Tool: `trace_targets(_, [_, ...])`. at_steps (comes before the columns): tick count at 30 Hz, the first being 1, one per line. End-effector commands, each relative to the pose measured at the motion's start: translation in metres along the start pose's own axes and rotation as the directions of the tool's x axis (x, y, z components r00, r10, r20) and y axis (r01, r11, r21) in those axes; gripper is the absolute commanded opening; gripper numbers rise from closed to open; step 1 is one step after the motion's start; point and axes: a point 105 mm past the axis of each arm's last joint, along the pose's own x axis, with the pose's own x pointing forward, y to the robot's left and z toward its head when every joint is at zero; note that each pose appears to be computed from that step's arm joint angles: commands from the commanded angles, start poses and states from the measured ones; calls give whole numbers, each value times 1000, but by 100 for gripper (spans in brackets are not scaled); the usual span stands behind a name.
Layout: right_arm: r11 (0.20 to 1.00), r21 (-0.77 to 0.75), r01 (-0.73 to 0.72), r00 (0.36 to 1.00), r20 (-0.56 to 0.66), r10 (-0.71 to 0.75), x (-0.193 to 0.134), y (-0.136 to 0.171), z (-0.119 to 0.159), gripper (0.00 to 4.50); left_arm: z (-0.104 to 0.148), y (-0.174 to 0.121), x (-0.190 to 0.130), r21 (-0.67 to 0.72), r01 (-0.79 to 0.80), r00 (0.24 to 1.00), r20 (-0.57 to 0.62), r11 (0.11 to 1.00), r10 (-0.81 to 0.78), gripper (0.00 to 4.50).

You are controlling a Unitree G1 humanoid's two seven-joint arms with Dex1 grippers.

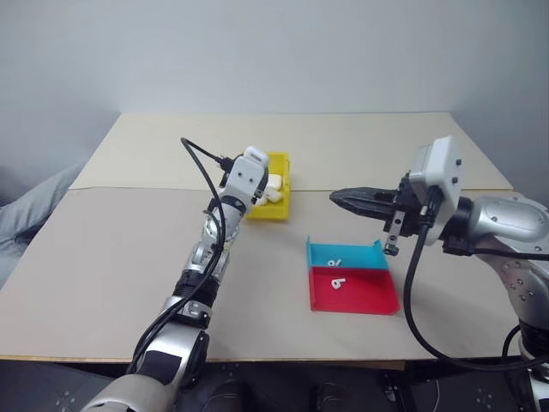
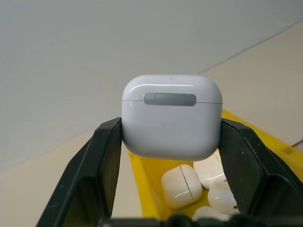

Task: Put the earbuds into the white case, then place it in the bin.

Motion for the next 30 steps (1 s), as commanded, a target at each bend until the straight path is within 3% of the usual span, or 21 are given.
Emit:
trace_targets(1, [999, -32, 27, 1000, -2, -27, -3, -1, 4, 0, 24, 1, 11, 9, -20, 997, 74, 1000, 20, 395])
trace_targets(3, [999, -32, 31, 999, -7, -31, -4, 0, 3, 0, 27, 2, 13, -4, -29, 995, 92, 1000, 29, 447])
trace_targets(7, [998, -38, 40, 999, -32, -41, -5, 1, -2, 0, 37, 3, 13, -45, -26, 988, 152, 999, 32, 447])
trace_targets(11, [998, -49, 50, 995, -80, -54, -11, 1, -12, 0, 33, 6, 8, -239, 126, 992, 0, 963, -130, 447])
trace_targets(14, [996, -46, 72, 988, -137, -77, -24, -4, -24, 0, 49, 20, -26, -361, 263, 965, 109, 895, -240, 447])
trace_targets(17, [994, -49, 93, 975, -200, -101, -46, -12, -36, 0, 60, 23, -71, -419, 563, 827, 294, 713, -480, 447])
trace_targets(22, [991, -70, 117, 942, -308, -133, -91, -27, -52, 0, 40, 48, -111, -397, 545, 822, 78, 738, -565, 447])
trace_targets(30, [991, -114, 64, 923, -371, -102, -139, -20, -71, 0, 41, 80, -156, -271, 550, 820, -2, 790, -572, 447])
